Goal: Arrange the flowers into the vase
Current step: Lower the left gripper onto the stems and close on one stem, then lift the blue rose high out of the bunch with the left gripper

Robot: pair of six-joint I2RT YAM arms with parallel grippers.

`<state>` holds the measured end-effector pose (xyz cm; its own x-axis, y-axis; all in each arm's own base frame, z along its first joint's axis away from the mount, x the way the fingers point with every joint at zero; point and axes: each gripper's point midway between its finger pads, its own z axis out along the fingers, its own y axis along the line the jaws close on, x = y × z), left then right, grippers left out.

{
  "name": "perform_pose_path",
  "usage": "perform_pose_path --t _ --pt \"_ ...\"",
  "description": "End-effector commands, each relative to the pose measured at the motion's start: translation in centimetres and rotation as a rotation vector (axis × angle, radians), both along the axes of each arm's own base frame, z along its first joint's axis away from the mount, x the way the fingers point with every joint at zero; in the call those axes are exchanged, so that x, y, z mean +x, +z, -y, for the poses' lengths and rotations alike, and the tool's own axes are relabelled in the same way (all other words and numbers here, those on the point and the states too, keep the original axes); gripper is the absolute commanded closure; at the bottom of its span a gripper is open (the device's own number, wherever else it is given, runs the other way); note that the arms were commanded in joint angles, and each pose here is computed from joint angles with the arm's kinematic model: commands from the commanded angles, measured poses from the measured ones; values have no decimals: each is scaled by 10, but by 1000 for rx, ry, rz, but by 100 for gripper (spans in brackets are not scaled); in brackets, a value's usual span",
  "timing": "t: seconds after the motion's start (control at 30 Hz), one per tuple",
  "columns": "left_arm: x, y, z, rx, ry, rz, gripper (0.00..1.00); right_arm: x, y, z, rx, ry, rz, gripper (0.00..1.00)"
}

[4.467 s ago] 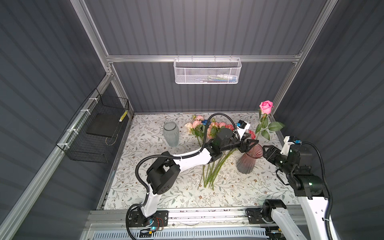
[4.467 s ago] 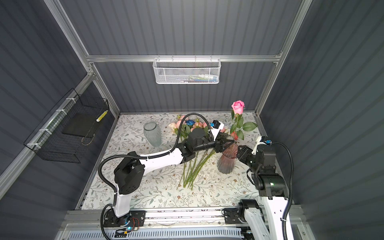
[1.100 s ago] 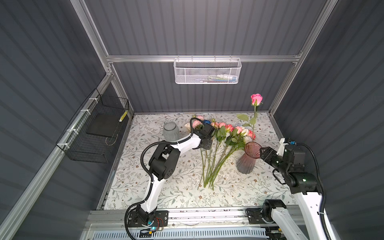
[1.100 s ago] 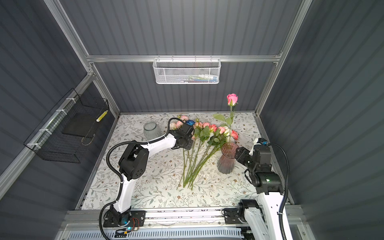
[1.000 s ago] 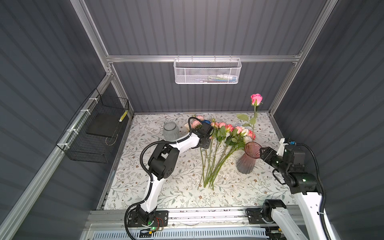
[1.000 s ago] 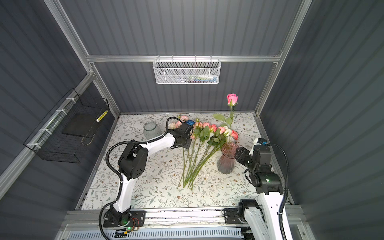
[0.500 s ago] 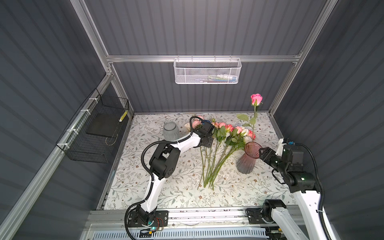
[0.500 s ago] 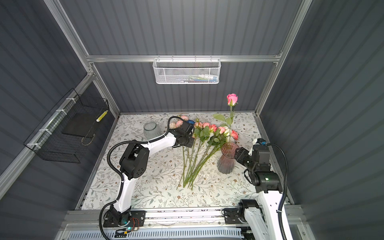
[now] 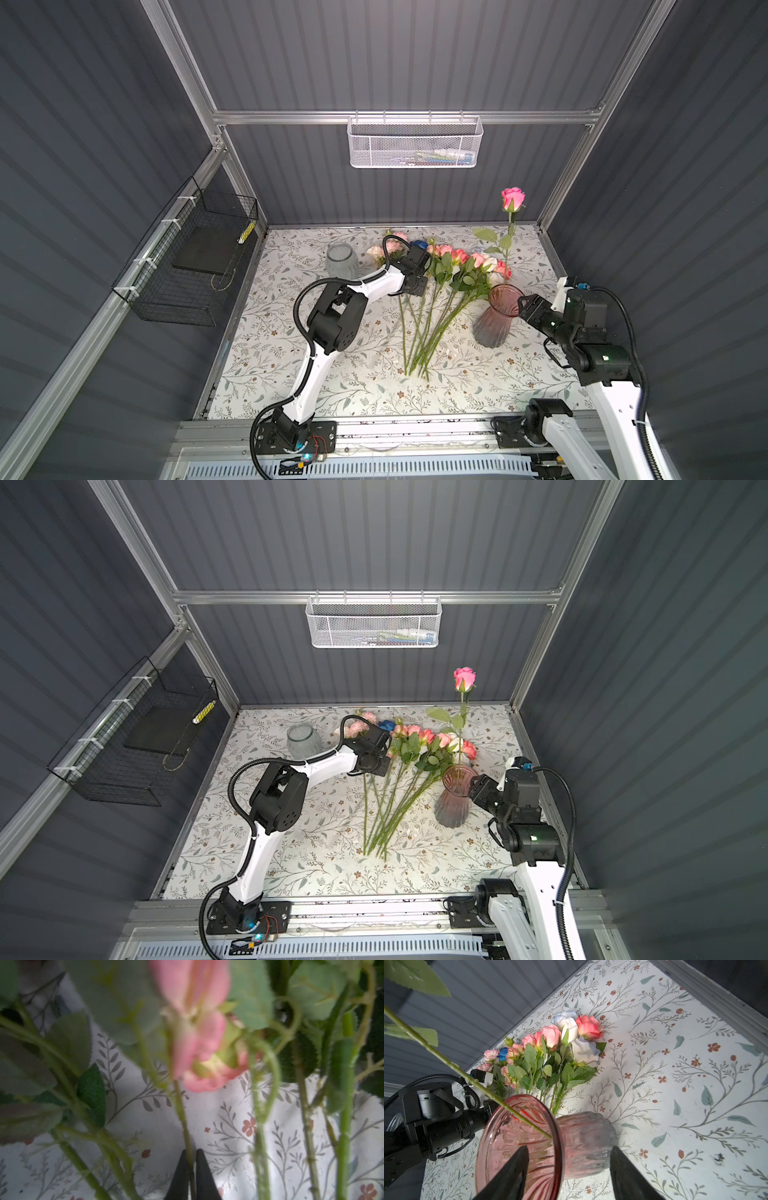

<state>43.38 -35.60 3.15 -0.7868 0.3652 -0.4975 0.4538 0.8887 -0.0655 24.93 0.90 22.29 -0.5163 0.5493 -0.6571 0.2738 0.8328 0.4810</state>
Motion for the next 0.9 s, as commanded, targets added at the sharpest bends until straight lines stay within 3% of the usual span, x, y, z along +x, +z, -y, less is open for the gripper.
perform_pose_path --t 0.0,0.53,0.87 --pt "-3 40 11 -95 -18 0 100 -2 0 1 -8 -5 6 36" --pt "-35 226 -9 -384 21 220 100 -3 18 -4 18 15 43 36" --pt "-102 386 -44 -900 -127 739 100 -7 30 -4 25 8 84 36"
